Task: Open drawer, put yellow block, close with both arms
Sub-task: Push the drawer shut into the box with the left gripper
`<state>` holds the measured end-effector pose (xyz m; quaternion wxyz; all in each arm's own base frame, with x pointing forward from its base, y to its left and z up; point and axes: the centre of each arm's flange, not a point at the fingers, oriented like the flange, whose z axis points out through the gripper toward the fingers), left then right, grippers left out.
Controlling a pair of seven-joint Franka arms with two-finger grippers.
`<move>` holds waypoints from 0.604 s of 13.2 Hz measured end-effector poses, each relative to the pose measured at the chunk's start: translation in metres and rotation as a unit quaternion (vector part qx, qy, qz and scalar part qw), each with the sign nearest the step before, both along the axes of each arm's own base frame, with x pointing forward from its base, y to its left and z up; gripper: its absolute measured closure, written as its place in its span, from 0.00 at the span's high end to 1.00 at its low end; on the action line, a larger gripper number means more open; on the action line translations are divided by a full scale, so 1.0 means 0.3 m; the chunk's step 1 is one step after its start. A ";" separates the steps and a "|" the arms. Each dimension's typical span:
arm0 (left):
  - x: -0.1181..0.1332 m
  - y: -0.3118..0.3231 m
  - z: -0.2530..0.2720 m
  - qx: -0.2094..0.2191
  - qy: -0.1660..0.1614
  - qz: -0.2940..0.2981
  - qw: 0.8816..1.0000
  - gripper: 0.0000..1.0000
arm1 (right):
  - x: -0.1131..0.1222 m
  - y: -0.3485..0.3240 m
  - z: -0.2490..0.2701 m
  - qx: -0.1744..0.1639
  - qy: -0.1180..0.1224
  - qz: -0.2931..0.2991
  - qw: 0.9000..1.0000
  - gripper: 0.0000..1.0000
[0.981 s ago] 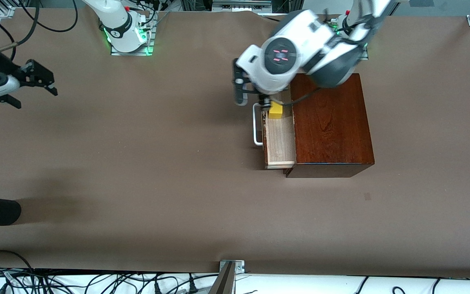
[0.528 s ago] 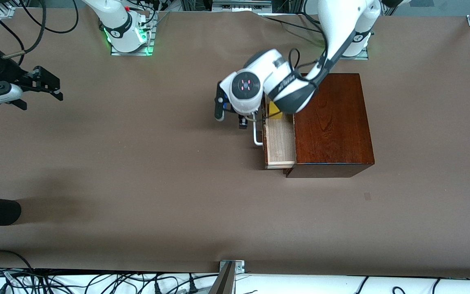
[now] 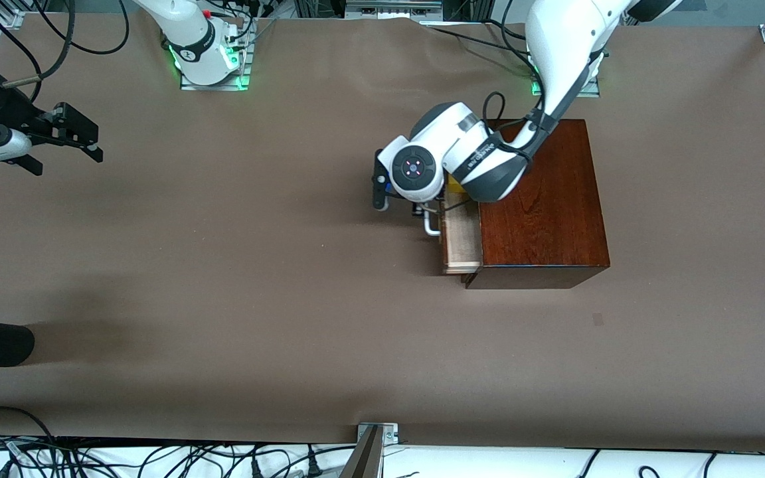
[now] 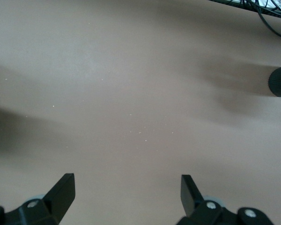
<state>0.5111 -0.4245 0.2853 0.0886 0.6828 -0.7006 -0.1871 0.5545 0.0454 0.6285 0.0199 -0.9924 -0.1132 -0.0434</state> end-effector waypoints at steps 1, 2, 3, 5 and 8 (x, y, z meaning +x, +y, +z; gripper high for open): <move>0.016 0.039 0.017 0.008 0.007 0.005 1.000 1.00 | 0.002 -0.008 0.000 0.000 0.000 -0.002 1.000 1.00; 0.029 0.076 0.037 0.016 0.012 0.010 1.000 1.00 | 0.006 -0.016 -0.004 0.000 -0.001 -0.005 1.000 1.00; 0.043 0.108 0.055 0.021 0.015 0.016 1.000 1.00 | 0.016 -0.030 -0.011 -0.001 -0.004 -0.009 1.000 1.00; 0.062 0.146 0.073 0.024 0.018 0.023 0.999 1.00 | 0.033 -0.060 -0.022 -0.003 -0.007 -0.016 1.000 1.00; 0.057 0.140 0.073 0.023 0.018 0.021 0.999 1.00 | 0.025 -0.038 -0.028 -0.003 0.005 -0.009 1.000 1.00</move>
